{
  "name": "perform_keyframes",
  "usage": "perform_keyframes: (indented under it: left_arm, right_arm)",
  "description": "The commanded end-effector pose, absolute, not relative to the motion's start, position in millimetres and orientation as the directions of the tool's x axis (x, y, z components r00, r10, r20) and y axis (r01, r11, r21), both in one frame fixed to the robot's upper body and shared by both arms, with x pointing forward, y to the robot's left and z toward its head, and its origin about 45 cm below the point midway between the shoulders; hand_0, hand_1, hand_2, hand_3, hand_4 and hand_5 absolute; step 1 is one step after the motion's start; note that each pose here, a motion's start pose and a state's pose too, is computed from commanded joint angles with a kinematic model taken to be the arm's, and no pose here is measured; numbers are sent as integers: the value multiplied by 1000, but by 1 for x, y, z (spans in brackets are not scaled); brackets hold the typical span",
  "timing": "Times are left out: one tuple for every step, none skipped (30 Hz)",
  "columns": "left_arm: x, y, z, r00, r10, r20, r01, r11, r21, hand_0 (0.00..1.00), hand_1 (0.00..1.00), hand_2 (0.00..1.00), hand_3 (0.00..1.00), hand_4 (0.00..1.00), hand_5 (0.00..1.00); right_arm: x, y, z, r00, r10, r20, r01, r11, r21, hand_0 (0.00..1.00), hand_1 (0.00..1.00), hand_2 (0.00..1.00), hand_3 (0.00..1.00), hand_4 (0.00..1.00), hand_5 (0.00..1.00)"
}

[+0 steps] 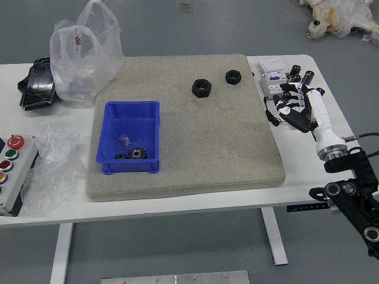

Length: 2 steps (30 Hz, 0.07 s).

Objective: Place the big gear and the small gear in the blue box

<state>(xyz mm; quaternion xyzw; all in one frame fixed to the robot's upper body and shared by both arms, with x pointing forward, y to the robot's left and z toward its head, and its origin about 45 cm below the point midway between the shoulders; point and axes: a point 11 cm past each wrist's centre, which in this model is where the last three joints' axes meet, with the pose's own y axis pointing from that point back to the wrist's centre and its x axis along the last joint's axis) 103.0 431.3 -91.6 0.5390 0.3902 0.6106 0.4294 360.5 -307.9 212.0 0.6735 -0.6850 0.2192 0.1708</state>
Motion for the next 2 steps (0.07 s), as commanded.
perform_keyframes:
  left_arm:
    - [103,431,-92,-51,945,322,-104,-326,940,637,515,538,651,638,297]
    - [102,430,-92,-52,946,321,-104,-325,940,637,515,538,651,638,297]
  right_arm:
    - [361,-307,212,-33,-849,528,-997,-5,-71,568,668,736,704,662,375]
    - [361,-306,212,-33,-849,527,-997,-6,-72,568,668,736,704,662,375]
